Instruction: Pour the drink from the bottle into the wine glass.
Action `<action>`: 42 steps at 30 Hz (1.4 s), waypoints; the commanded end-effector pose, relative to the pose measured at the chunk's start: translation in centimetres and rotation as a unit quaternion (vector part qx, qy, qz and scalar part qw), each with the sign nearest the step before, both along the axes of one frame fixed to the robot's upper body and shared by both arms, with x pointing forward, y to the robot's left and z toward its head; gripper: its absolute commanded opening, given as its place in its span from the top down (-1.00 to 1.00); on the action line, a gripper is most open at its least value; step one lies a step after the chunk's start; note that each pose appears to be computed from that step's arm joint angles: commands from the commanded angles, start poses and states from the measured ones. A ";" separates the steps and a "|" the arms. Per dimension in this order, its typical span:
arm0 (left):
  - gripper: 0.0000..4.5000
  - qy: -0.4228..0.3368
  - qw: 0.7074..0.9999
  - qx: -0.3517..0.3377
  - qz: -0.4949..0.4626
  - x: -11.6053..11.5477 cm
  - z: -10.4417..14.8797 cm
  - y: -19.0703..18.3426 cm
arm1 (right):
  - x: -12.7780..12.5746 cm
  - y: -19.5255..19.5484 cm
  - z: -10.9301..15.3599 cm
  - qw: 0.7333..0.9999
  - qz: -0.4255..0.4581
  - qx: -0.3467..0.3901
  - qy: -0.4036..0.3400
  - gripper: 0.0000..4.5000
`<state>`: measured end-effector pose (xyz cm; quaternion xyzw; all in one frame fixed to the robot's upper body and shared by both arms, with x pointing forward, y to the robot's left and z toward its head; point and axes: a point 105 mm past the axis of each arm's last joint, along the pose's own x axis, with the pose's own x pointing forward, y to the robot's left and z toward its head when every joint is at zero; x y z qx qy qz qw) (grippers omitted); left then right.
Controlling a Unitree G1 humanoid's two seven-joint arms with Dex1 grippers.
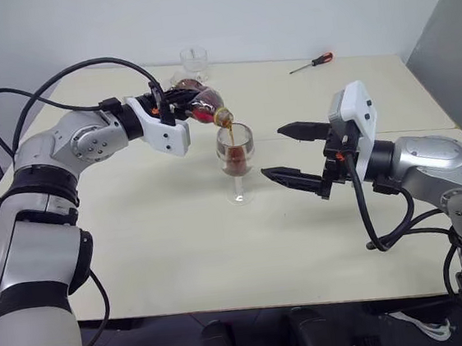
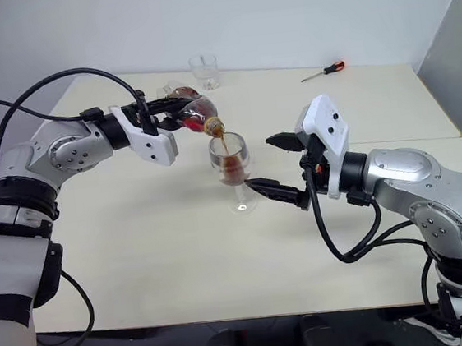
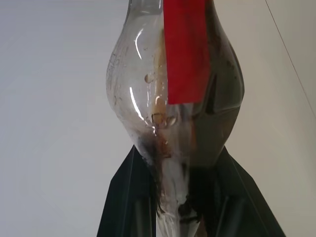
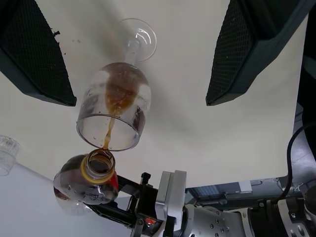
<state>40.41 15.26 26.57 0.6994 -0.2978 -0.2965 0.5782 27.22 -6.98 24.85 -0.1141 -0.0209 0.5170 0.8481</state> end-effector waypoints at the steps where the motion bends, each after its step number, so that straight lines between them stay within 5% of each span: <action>1: 0.66 -0.042 0.999 -0.008 -0.007 -0.3 2.7 -0.1 | -0.4 -0.1 1.0 1.000 0.003 0.001 -0.026 -1.00; 42: 0.66 -0.059 0.998 0.006 -0.004 -0.3 2.9 0.2 | -0.3 -0.2 0.9 1.000 0.011 -0.007 -0.023 -1.00</action>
